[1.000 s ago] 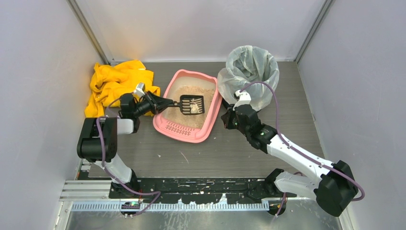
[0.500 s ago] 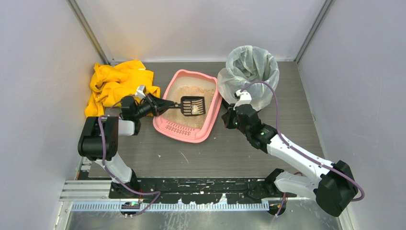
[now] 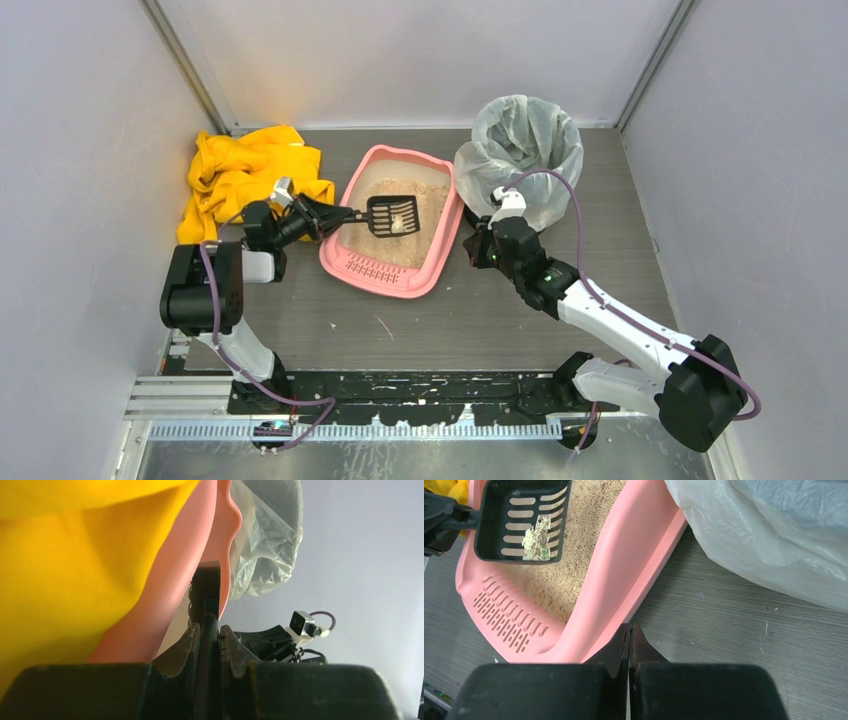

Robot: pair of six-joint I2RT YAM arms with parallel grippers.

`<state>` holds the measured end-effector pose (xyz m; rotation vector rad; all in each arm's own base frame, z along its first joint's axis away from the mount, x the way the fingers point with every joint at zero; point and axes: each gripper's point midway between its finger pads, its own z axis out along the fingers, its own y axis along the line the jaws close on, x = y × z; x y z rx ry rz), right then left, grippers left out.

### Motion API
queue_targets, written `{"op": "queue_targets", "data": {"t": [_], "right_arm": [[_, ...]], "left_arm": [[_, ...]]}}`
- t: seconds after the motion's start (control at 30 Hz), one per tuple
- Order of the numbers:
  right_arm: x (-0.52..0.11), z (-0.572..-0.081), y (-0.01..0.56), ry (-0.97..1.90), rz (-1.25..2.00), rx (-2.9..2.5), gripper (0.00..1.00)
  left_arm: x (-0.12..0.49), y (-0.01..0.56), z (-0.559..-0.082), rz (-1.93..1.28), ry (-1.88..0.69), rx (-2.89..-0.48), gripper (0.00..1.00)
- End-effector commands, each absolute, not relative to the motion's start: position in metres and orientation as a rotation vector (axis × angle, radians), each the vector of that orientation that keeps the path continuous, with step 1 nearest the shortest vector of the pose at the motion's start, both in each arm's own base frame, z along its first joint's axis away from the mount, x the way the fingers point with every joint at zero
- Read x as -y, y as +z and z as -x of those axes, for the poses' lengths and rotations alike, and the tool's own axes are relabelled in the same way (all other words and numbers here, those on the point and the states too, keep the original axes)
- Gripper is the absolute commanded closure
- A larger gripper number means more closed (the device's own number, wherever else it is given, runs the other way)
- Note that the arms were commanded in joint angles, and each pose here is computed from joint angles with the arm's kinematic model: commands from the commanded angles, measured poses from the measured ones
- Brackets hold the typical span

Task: Clean the litter box

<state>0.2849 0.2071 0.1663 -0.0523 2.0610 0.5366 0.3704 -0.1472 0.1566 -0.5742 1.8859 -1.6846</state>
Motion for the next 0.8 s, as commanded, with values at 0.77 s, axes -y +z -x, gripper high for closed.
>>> {"op": "queue_targets", "data": {"t": [0.77], "right_arm": [[-0.213,-0.296,0.178,0.567,0.042,-2.008,0.99]], "left_arm": [[0.146,0.181,-0.368,0.494,-1.551,-1.904,1.00]]}}
